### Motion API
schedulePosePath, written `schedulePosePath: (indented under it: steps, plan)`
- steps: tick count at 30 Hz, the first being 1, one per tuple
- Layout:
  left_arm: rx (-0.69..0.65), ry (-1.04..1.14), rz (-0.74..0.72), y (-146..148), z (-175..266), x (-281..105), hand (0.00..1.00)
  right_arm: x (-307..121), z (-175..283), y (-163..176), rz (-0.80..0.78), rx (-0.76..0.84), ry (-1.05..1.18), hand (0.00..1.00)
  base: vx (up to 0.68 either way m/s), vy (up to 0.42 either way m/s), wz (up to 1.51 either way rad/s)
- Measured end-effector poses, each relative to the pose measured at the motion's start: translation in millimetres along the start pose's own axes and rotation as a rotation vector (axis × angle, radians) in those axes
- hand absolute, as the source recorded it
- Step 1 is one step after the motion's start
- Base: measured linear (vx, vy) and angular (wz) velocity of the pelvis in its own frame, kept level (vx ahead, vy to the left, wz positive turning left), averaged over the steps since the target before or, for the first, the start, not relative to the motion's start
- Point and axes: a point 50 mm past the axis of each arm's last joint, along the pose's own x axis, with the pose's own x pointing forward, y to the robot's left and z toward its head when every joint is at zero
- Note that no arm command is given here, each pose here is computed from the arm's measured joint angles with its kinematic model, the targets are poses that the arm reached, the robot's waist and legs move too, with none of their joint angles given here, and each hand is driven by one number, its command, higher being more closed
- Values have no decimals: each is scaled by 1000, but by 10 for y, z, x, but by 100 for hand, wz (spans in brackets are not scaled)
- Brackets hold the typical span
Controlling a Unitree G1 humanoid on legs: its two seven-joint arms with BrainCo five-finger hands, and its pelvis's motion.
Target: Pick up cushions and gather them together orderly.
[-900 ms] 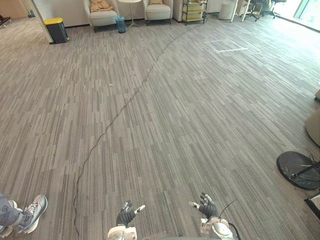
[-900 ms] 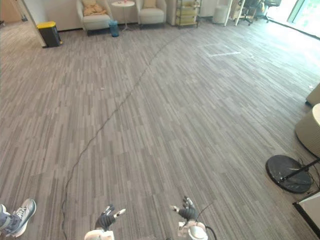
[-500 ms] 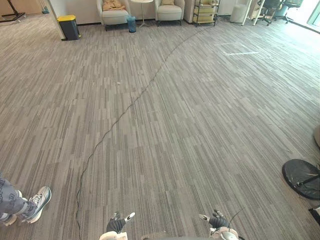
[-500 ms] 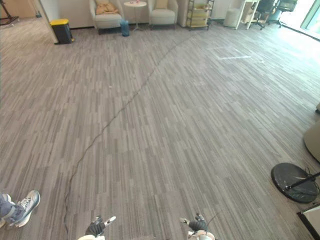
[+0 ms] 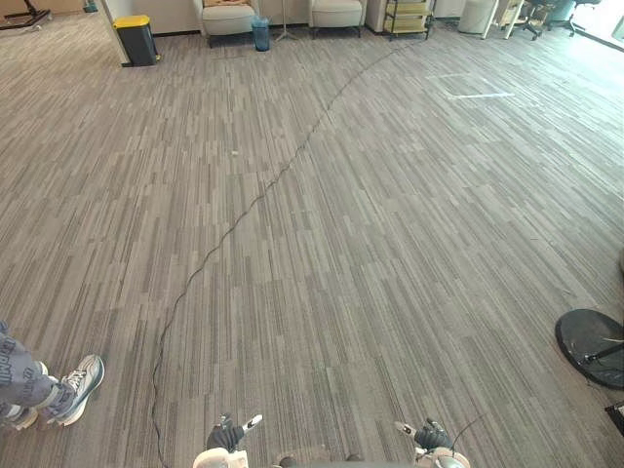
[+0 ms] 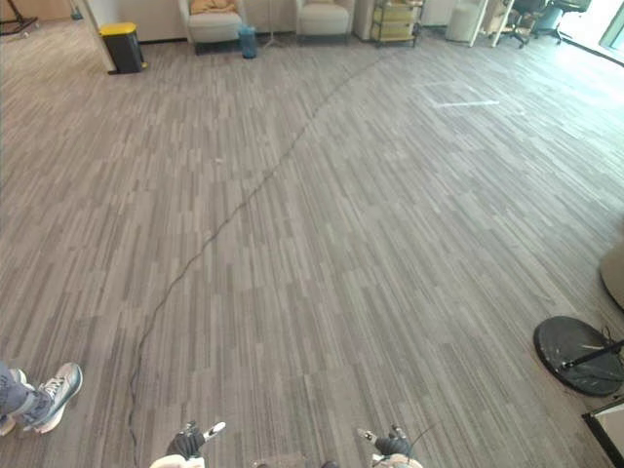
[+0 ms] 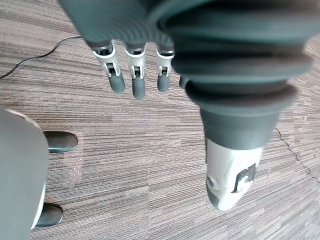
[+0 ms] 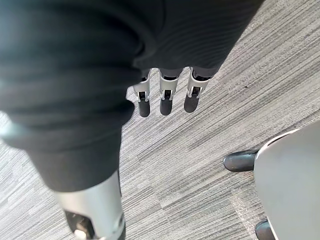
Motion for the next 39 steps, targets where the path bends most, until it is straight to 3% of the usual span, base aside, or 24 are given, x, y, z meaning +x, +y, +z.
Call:
schedulePosePath:
  steps: [16, 22, 29, 39]
  plan:
    - [29, -7, -12, -27, 51, 23, 0, 2, -25, -22, -8, 15, 15, 0, -6, -12, 0]
    - [-35, -58, 9, -2, 200, 47, 0, 3, 49, -29, -3, 33, -21, 0, 68, -28, 6]
    - [-124, -110, 5, -17, 314, 46, 0, 20, 94, -72, -13, 34, -22, 0, 357, 147, -18]
    - [-35, -125, 4, 49, 408, 88, 0, 25, 68, 54, 2, 89, 5, 0, 547, 301, -1]
